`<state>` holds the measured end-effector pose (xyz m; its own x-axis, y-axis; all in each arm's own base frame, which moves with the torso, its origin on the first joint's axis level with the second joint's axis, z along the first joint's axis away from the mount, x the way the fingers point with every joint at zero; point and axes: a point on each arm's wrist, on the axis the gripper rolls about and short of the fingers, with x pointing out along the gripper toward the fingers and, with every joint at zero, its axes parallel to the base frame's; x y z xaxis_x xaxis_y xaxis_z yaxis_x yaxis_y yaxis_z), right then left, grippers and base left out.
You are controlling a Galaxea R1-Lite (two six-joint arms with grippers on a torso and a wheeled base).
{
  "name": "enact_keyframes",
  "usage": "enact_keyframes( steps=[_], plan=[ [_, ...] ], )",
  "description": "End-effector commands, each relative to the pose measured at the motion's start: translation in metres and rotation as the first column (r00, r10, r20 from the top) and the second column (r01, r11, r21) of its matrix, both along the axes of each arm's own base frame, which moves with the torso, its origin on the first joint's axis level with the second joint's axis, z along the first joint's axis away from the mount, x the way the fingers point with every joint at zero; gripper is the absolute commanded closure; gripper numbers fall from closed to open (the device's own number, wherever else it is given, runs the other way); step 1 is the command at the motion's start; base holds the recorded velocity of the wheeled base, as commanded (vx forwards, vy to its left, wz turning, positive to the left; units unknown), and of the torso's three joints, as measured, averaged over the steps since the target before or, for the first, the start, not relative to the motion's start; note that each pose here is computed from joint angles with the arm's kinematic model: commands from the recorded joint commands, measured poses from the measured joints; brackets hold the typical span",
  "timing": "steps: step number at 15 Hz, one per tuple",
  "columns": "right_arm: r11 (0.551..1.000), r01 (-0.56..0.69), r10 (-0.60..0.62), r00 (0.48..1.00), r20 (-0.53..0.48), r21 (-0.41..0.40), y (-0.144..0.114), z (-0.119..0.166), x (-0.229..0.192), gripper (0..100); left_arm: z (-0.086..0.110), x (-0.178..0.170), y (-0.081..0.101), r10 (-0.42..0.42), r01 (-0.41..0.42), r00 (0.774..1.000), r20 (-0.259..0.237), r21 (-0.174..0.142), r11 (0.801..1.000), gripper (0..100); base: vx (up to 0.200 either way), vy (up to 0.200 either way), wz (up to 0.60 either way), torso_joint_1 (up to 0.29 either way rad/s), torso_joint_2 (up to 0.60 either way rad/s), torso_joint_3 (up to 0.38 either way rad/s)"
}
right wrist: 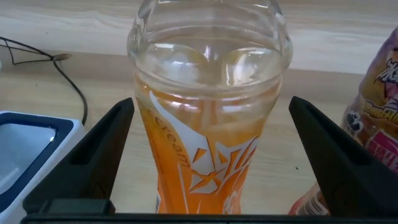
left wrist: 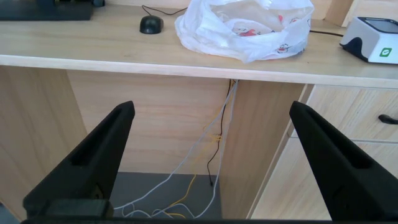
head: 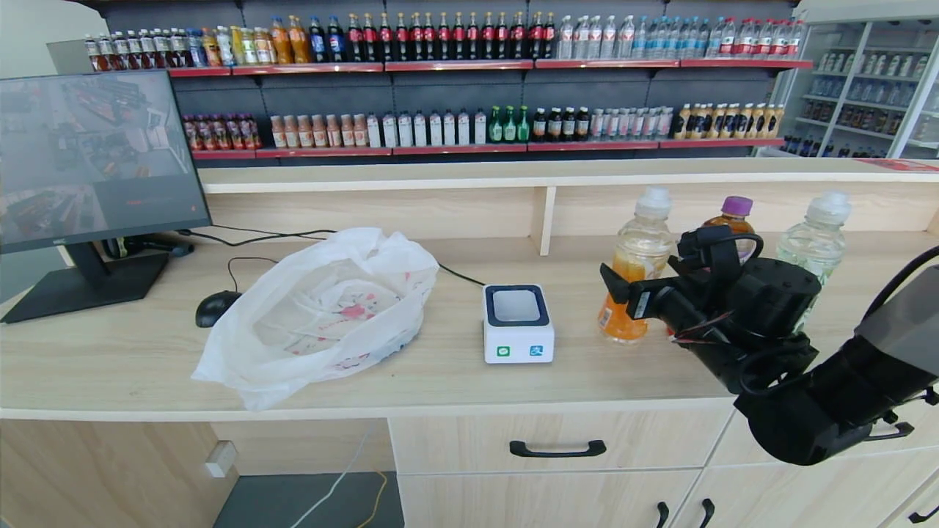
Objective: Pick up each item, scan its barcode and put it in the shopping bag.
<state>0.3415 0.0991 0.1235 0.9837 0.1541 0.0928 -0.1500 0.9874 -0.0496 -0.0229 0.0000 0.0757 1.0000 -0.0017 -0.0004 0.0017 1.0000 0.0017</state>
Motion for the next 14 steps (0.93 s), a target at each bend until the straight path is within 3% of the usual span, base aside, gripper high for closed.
enact_keyframes(
  steps=[1, 14],
  plan=[
    [1.000, 0.004, -0.004, 1.000, 0.003, 0.000, -0.001, -0.002, 0.003, 0, 0.000, 0.000, 0.000, 0.000, 0.000, 1.000, 0.000, 0.000, 1.000, 0, 0.000, 0.000, 0.00, 0.000, 0.00, 0.000],
    [1.000, 0.007, -0.008, 1.000, 0.030, 0.005, 0.002, -0.007, 0.017, 0, 0.000, 0.000, 0.000, 0.000, 0.000, 1.000, 0.000, 0.000, 1.000, 0, 0.000, 0.000, 0.00, 0.000, 0.00, 0.000]
  ],
)
